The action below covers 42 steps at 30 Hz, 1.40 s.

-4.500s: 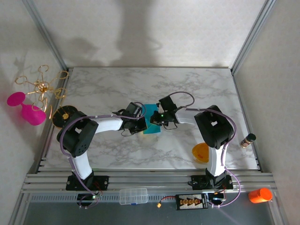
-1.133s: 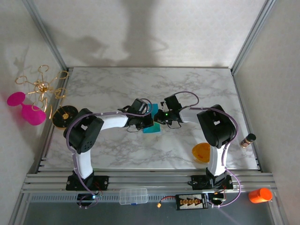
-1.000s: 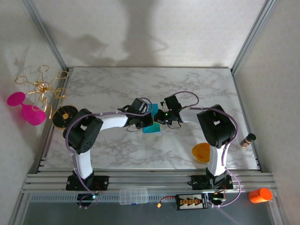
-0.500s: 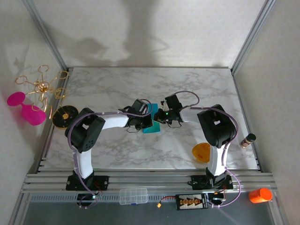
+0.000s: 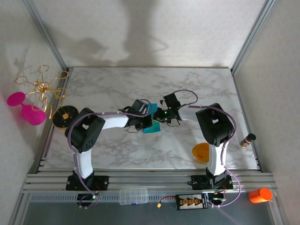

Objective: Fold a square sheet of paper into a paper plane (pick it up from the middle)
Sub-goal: Fold the triangle a second time at the center of the table.

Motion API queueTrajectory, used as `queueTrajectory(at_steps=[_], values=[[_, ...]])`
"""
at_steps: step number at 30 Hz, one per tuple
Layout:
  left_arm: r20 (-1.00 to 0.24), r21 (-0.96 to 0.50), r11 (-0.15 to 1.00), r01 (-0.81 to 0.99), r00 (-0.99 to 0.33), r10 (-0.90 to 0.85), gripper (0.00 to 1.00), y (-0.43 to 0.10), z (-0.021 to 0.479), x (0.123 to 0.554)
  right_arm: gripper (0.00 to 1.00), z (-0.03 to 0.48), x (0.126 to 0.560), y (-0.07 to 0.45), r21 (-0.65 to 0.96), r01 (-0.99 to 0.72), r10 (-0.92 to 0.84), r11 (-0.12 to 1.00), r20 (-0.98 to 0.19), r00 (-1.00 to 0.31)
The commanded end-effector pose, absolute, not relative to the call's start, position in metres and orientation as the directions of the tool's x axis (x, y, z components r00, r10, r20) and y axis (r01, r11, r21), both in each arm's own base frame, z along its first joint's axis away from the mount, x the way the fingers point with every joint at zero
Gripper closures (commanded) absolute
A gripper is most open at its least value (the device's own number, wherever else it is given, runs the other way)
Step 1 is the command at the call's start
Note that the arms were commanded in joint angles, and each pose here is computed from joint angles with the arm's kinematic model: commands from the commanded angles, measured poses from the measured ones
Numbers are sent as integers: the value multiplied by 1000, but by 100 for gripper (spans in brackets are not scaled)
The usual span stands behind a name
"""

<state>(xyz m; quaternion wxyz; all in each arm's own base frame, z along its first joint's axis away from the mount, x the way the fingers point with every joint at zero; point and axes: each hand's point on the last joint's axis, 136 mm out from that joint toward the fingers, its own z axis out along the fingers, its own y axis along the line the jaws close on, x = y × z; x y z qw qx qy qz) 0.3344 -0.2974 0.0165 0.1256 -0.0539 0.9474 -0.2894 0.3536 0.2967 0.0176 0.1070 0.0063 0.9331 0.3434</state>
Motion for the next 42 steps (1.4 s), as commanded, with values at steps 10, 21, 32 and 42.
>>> queueTrajectory(at_steps=[10,21,32,42], values=[[-67,-458,886,-76,-990,-120,88,-251,-5,265,99,-30,344,266,501,47,126,864,-125,-984],[-164,-514,857,-33,-977,-136,90,-256,47,289,95,0,352,281,581,-2,119,814,-169,-978],[-316,-624,779,-62,-891,-324,81,-262,95,367,64,73,372,281,685,20,280,728,-271,-921],[-276,-652,753,-91,-896,-347,85,-283,72,388,56,59,361,262,677,154,387,719,-207,-899]])
